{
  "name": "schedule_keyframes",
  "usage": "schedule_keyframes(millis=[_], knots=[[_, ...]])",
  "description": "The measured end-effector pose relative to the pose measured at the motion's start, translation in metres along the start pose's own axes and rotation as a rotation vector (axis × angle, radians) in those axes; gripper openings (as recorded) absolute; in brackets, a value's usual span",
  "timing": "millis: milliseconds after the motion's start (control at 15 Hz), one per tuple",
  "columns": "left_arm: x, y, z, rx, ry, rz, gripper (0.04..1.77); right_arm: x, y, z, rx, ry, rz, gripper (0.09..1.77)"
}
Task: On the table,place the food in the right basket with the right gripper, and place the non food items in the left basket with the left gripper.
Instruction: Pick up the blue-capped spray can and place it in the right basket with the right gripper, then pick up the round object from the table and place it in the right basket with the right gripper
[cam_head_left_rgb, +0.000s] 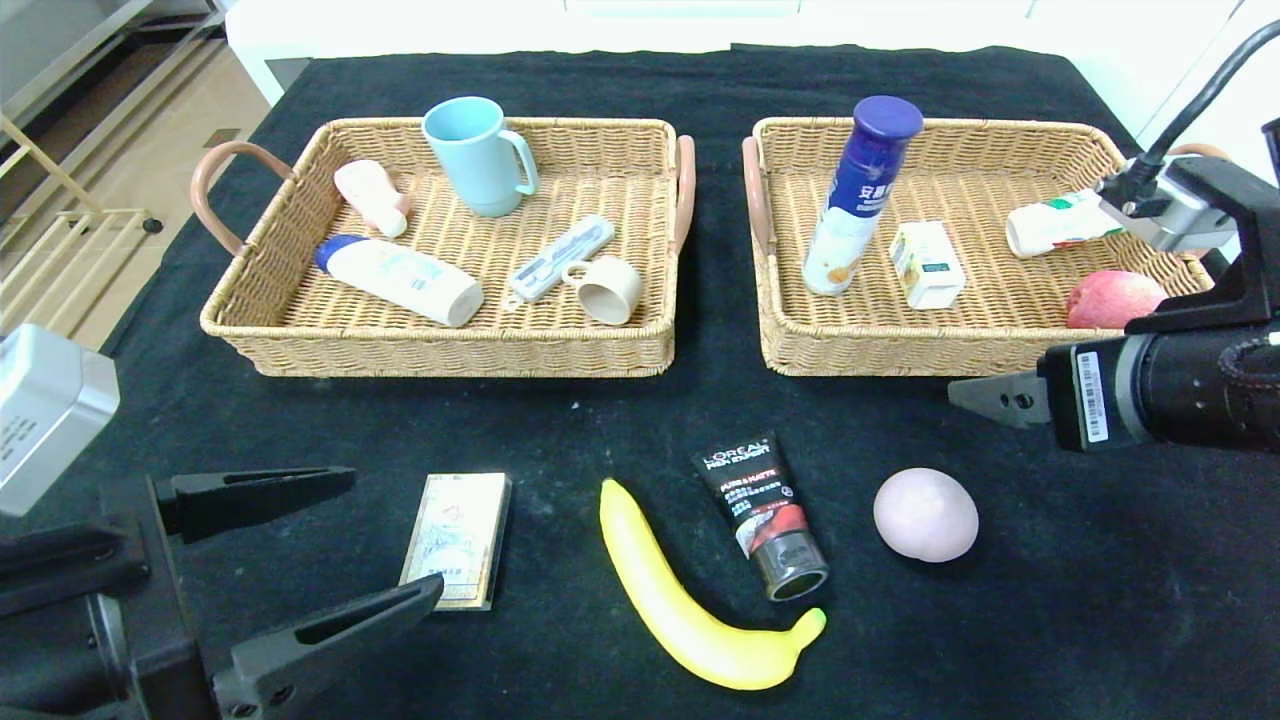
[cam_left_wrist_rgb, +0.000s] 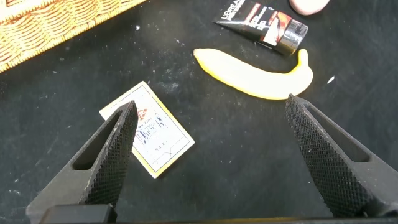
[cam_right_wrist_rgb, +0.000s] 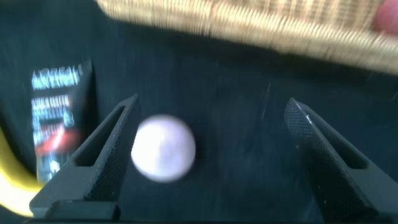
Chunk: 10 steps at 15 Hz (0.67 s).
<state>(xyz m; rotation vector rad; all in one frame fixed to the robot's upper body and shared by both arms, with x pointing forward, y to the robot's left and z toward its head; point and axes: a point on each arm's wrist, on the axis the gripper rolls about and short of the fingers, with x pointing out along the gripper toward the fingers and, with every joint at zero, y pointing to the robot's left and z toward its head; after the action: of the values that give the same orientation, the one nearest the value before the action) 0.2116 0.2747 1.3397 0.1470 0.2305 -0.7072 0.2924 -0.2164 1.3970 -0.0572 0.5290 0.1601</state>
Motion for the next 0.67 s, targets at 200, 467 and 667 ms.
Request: schedule_keyframes(millis=[200,467,667], knots=[[0.000,0.000,0.000,0.000,0.000,0.000,1.72,-0.002,0.003,-0.007,-0.019,0.061,0.004,1.69],[0.000,0.000,0.000,0.000,0.000,0.002,1.72,0.002,0.006,-0.016,0.017,0.162,-0.012,1.70],[0.000,0.000,0.000,0.000,0.000,0.002,1.72,0.010,0.013,-0.018,0.074,0.193,-0.012,1.70]])
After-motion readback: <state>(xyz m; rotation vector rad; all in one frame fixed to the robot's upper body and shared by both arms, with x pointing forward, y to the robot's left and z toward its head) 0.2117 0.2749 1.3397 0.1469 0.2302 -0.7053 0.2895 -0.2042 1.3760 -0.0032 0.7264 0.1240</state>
